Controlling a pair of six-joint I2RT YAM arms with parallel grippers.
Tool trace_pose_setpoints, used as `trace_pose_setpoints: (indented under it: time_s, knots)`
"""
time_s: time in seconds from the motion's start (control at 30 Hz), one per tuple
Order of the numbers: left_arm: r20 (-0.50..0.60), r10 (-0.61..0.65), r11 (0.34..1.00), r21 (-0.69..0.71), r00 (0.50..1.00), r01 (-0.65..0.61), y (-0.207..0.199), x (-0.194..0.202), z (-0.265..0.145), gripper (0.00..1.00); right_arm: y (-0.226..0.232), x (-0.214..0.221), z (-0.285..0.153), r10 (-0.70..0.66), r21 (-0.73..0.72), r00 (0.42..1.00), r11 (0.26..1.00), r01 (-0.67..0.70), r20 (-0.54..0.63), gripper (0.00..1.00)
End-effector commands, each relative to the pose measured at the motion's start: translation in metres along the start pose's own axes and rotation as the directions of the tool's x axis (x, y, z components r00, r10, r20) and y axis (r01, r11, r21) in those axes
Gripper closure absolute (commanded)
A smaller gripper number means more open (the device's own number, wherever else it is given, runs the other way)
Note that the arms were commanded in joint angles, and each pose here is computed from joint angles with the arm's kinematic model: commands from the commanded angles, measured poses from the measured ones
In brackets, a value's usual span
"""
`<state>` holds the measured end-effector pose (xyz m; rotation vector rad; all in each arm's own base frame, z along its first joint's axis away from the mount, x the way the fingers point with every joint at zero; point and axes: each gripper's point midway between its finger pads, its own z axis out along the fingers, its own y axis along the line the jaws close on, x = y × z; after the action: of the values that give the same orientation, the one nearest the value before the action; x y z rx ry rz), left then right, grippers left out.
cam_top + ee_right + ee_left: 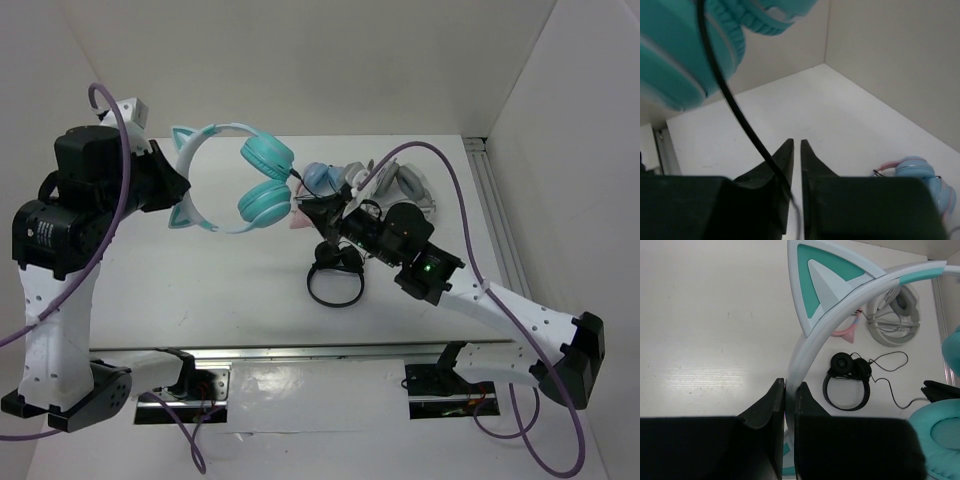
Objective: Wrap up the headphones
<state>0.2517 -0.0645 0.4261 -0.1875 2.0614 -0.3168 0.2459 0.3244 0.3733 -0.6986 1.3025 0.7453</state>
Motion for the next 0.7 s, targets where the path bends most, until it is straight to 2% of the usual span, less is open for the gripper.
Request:
trace_pose_setpoints:
  time_s: [0.0,0.07,0.1,0.17,0.2,0.3,0.43,0.67]
  knots:
    - [0.141,-0.069,0.991,0.126,0.988,0.051,-0.024,-0.033,-0.024,1.00,-0.014,-0.041,0.000,0.036,0.046,0.987,0.998,-0.043,0.157,0.89]
    - [0.167,-0.092,0.990,0.121,0.982,0.072,-0.022,-0.037,-0.032,1.00,-0.019,-0.027,-0.003,0.064,0.052,0.988,0.996,-0.072,0.143,0.99]
    - [0.190,-0.095,0.990,0.121,0.977,0.073,-0.021,-0.040,-0.037,1.00,-0.023,-0.028,-0.007,0.059,0.056,0.986,0.996,-0.068,0.153,0.96]
    - [0.204,-0.108,0.986,0.143,0.973,0.079,-0.024,-0.042,-0.043,1.00,-0.019,-0.020,-0.013,0.080,0.015,0.986,0.996,-0.083,0.147,0.74]
    - [0.214,-0.123,0.982,0.164,0.969,0.089,-0.027,-0.044,-0.050,1.00,-0.021,-0.020,-0.013,0.077,0.010,0.986,0.997,-0.079,0.146,0.54]
    - [0.225,-0.148,0.970,0.223,0.963,0.097,-0.037,-0.048,-0.062,1.00,-0.019,-0.010,-0.016,0.080,0.002,0.989,0.997,-0.081,0.123,0.36]
    - [0.275,-0.174,0.954,0.283,0.946,0.094,-0.044,-0.057,-0.089,1.00,-0.024,-0.004,-0.018,0.080,0.023,0.991,0.996,-0.083,0.104,0.36]
    - [0.332,-0.205,0.945,0.311,0.921,0.098,-0.047,-0.071,-0.112,1.00,-0.024,0.024,-0.021,0.088,0.036,0.995,0.995,-0.090,0.051,0.36]
